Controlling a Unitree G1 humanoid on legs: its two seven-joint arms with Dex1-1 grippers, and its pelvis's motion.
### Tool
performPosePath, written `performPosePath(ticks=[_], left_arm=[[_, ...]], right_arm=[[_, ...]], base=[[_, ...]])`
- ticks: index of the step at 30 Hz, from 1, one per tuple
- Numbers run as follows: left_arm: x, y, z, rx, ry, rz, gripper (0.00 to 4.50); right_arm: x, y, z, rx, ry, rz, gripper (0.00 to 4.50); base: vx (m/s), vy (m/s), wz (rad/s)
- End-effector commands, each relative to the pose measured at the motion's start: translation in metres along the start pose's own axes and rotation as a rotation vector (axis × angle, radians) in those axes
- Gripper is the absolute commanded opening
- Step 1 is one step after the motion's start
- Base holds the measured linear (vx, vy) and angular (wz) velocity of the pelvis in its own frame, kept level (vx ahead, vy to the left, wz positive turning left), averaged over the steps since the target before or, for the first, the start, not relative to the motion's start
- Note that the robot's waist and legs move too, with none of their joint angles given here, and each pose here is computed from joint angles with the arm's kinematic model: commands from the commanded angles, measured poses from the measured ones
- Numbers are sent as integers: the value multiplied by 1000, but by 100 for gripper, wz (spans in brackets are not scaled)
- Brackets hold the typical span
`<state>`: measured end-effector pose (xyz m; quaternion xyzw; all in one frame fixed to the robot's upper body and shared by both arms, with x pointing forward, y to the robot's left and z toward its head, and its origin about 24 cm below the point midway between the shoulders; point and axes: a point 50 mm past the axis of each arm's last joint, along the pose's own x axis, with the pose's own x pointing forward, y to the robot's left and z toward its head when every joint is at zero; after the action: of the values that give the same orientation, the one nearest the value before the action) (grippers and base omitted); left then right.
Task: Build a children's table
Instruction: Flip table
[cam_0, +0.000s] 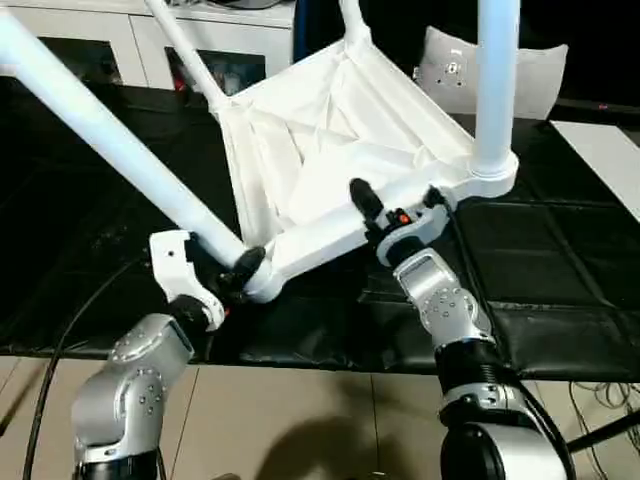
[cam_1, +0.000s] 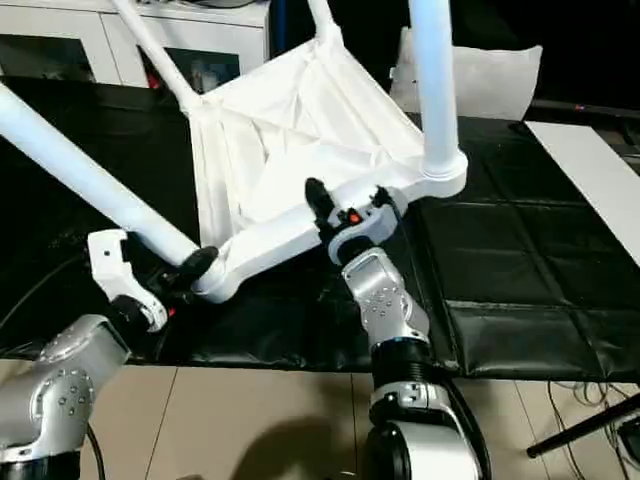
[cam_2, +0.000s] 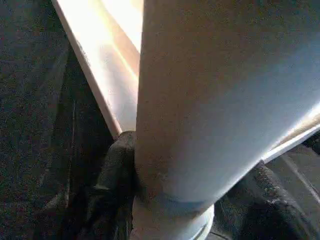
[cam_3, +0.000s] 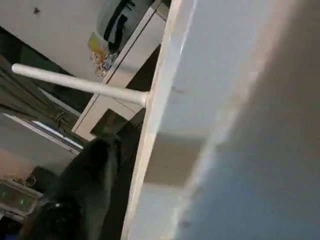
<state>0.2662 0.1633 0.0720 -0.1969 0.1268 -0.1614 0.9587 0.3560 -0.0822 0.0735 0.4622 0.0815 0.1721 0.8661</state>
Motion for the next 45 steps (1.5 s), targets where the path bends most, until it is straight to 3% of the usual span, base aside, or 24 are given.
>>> performPosePath(ticks=[1,16,27,29,31,34,39,45], left_arm=[[7,-20,-27,-94,132,-150,204],[12,-17,-25,-56,133,-143,204],[16,-14,-26,-17,140,-104,204],[15,-14,-24,-26,126,-106,274],[15,-13,-24,-21,123,-107,274],[12,-11,-23,1,120,-125,318],[8,-10,-21,32,120,-146,354],[-4,-11,-16,37,79,-181,401]], right_arm=[[21,51,-17,66,32,157,344],[19,47,-18,44,74,156,220],[19,45,-14,40,64,132,207],[20,46,-13,44,62,131,207],[20,46,-12,40,61,129,207],[20,45,-7,35,45,111,207],[20,38,3,4,2,63,207],[16,24,33,-32,-108,-16,206]], base=[[0,0,0],[0,0,0],[0,0,0],[0,0,0],[0,0,0],[0,0,0],[0,0,0],[0,0,0]])
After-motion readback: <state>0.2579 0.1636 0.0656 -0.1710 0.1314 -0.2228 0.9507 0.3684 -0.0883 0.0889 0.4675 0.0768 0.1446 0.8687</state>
